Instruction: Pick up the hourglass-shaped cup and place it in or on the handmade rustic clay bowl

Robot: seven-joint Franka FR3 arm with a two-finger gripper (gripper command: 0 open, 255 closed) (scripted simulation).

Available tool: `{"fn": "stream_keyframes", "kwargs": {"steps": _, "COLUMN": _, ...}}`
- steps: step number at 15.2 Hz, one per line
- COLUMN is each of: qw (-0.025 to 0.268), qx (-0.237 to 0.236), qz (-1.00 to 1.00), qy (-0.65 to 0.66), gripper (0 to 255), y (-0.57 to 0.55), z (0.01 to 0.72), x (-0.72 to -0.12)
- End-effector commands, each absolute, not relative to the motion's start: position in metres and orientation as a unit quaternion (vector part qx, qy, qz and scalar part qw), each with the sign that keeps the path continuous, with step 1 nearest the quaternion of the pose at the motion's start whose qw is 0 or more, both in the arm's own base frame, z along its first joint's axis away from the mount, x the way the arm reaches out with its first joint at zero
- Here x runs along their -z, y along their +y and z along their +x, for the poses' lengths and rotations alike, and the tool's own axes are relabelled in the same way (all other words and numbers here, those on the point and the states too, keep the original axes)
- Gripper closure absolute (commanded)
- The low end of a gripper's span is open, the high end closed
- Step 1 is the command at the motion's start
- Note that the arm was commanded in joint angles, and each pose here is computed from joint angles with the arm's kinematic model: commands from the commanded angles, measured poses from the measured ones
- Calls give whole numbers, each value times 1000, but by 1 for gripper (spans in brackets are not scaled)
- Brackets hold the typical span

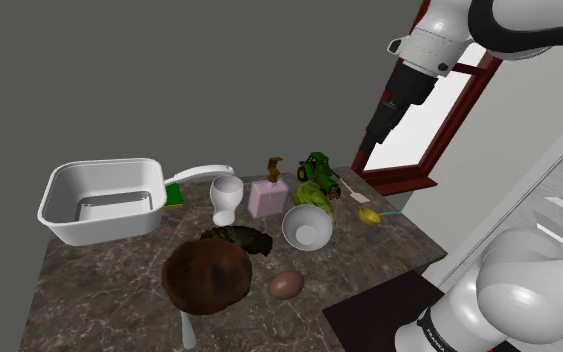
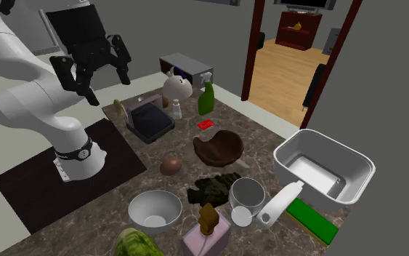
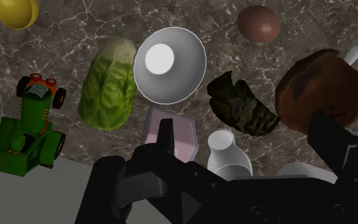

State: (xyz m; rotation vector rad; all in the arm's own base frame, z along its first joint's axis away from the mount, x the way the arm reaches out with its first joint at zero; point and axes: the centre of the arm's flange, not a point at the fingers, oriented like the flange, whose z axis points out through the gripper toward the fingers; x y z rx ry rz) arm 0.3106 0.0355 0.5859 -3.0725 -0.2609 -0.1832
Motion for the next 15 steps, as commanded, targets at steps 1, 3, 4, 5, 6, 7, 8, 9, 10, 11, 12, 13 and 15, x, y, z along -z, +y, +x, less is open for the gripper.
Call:
{"fn": "stream_keyframes", "kwargs": {"steps": 1, "qw": 26, "qx": 59, "qz": -994, "qy": -84, "gripper": 0, "y": 35, "z": 311, "x": -586}}
{"fn": "stream_keyframes", "kwargs": {"steps": 3, "qw": 23, "qx": 56, "qz": -995, "qy": -82, "gripper": 0, "y": 43, "z": 332, "x": -571}}
{"fn": "stream_keyframes", "kwargs": {"steps": 4, "qw": 21, "qx": 54, "qz": -995, "qy": -80, "gripper": 0, "y": 47, "z": 343, "x": -563}}
{"fn": "stream_keyframes", "kwargs": {"steps": 5, "qw": 20, "qx": 53, "qz": -995, "qy": -79, "gripper": 0, "y": 51, "z": 353, "x": -555}}
{"fn": "stream_keyframes", "kwargs": {"steps": 6, "qw": 18, "qx": 51, "qz": -996, "qy": -78, "gripper": 0, "y": 54, "z": 364, "x": -548}}
{"fn": "stream_keyframes", "kwargs": {"steps": 7, "qw": 16, "qx": 49, "qz": -996, "qy": -76, "gripper": 0, "y": 58, "z": 375, "x": -540}}
{"fn": "stream_keyframes", "kwargs": {"steps": 8, "qw": 15, "qx": 48, "qz": -996, "qy": -75, "gripper": 0, "y": 62, "z": 385, "x": -532}}
{"fn": "stream_keyframes", "kwargs": {"steps": 9, "qw": 13, "qx": 46, "qz": -996, "qy": -73, "gripper": 0, "y": 65, "z": 396, "x": -524}}
{"fn": "stream_keyframes", "kwargs": {"steps": 10, "qw": 12, "qx": 44, "qz": -996, "qy": -72, "gripper": 0, "y": 69, "z": 406, "x": -516}}
{"fn": "stream_keyframes", "kwargs": {"steps": 11, "qw": 10, "qx": 42, "qz": -997, "qy": -71, "gripper": 0, "y": 72, "z": 417, "x": -508}}
{"fn": "stream_keyframes", "kwargs": {"steps": 12, "qw": 8, "qx": 41, "qz": -997, "qy": -69, "gripper": 0, "y": 75, "z": 428, "x": -500}}
{"fn": "stream_keyframes", "kwargs": {"steps": 13, "qw": 7, "qx": 39, "qz": -997, "qy": -68, "gripper": 0, "y": 79, "z": 438, "x": -492}}
{"fn": "stream_keyframes", "kwargs": {"steps": 15, "qw": 3, "qx": 36, "qz": -997, "qy": -65, "gripper": 0, "y": 85, "z": 459, "x": -476}}
